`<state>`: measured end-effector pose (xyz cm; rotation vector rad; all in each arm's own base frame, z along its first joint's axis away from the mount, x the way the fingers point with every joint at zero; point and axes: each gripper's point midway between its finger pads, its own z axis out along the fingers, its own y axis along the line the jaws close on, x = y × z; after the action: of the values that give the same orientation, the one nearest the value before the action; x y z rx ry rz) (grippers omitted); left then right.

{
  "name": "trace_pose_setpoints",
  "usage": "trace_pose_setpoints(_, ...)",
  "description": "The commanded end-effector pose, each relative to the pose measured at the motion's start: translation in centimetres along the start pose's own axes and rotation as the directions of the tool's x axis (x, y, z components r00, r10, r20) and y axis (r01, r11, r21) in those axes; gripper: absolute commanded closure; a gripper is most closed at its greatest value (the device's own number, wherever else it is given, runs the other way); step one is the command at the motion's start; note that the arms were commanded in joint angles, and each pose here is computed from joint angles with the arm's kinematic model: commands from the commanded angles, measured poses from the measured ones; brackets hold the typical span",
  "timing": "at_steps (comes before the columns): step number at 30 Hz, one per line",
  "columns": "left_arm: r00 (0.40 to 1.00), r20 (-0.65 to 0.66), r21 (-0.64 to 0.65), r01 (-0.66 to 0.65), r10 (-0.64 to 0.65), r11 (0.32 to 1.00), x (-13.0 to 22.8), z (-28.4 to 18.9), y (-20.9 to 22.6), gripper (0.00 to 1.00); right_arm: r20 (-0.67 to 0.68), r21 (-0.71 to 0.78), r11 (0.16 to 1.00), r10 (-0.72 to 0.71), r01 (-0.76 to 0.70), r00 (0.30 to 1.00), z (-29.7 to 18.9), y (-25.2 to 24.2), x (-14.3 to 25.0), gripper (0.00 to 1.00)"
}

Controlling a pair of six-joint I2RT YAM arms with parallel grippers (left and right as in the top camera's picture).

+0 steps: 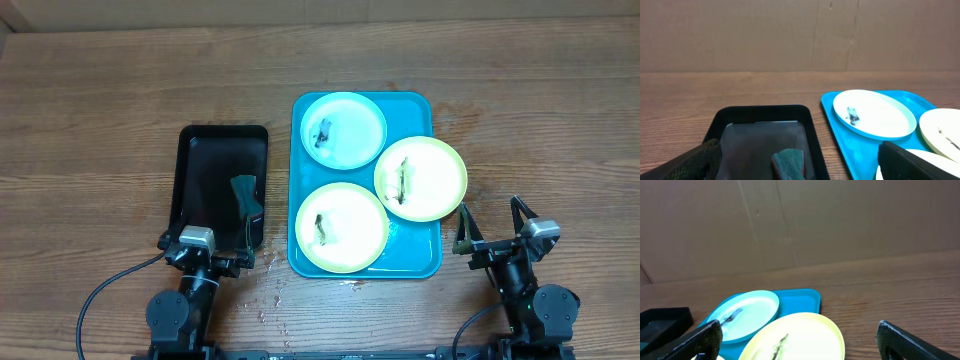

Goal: Clean dirty plates on tray and stack at the side

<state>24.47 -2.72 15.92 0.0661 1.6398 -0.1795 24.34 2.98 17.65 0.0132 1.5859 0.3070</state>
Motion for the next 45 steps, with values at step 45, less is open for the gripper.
trace_pose_setpoints(45, 0.991, 0.067, 0.129, 0.104, -0.114, 0.986, -2.6, -0.5, -2.2, 0.00, 0.054, -0.240, 0.970, -0.022, 0.035, 0.998, -0.8, 4.5, -2.3, 0.00)
